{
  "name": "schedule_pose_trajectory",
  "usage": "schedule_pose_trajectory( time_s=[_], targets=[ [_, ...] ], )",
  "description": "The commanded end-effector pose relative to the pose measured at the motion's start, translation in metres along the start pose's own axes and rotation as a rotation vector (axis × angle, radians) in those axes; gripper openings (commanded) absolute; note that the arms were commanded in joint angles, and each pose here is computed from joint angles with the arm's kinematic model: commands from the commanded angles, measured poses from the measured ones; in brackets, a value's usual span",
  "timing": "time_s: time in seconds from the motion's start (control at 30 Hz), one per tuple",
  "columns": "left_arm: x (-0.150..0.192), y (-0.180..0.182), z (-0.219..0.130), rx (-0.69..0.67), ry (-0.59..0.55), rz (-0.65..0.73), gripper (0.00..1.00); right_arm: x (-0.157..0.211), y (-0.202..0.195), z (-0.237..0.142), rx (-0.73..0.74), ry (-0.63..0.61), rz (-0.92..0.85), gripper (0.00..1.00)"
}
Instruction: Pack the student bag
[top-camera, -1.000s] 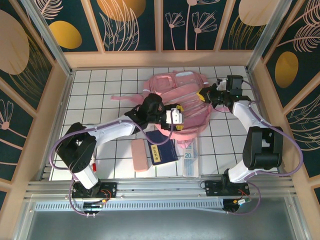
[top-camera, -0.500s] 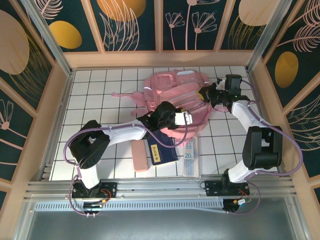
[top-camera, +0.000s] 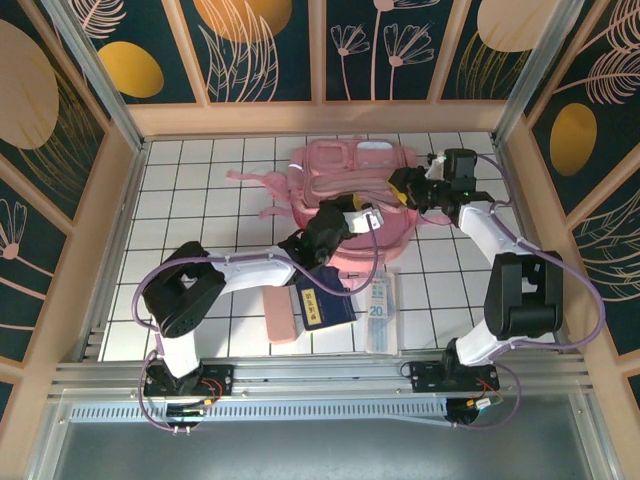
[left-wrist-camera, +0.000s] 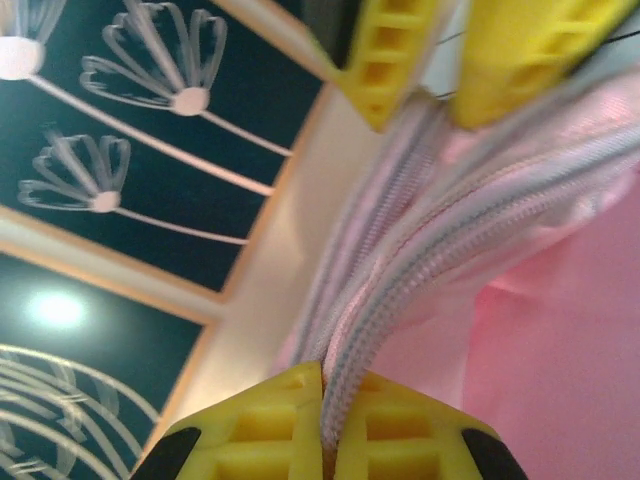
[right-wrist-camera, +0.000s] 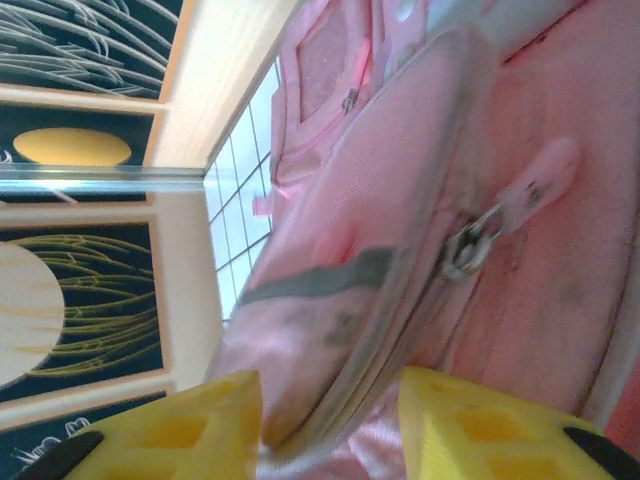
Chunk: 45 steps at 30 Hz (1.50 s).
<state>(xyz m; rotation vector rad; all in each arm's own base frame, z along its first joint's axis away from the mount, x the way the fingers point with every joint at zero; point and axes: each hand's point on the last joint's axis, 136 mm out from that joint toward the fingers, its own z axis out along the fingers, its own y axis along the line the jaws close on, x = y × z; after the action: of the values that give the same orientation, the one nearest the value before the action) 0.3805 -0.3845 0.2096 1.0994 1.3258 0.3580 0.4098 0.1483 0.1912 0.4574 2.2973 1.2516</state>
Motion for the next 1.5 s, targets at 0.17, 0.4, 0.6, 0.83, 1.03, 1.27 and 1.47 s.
schedule_pose_trajectory(
  time_s=[0.17,0.4,0.6,0.83,1.03,1.27,1.47],
  targets=[
    [-0.027,0.085,0.016,-0.294,-0.001,-0.184,0.00,0.024,-0.006,-0.056,0.085,-0.162,-0.289,0.61],
    [-0.006,0.111,0.022,-0.323,0.014,-0.313,0.00,0.062,-0.063,-0.077,0.296,-0.144,-0.164,0.64],
    [0.003,0.128,0.022,-0.322,-0.009,-0.386,0.00,0.135,-0.093,-0.061,0.424,0.039,-0.115,0.83],
    [0.002,0.153,0.021,-0.330,-0.066,-0.484,0.00,0.200,-0.074,-0.028,0.335,0.251,-0.270,0.80],
    [0.008,0.160,0.035,-0.261,-0.124,-0.619,0.00,0.254,-0.061,0.010,0.366,0.409,-0.428,0.83],
    [0.020,0.133,0.037,-0.177,-0.083,-0.585,0.00,0.287,-0.082,0.020,0.412,0.547,-0.394,0.72],
    [0.037,0.072,0.009,0.065,-0.069,-0.608,0.34,0.295,-0.082,0.022,0.379,0.603,-0.395,0.59]
  ],
)
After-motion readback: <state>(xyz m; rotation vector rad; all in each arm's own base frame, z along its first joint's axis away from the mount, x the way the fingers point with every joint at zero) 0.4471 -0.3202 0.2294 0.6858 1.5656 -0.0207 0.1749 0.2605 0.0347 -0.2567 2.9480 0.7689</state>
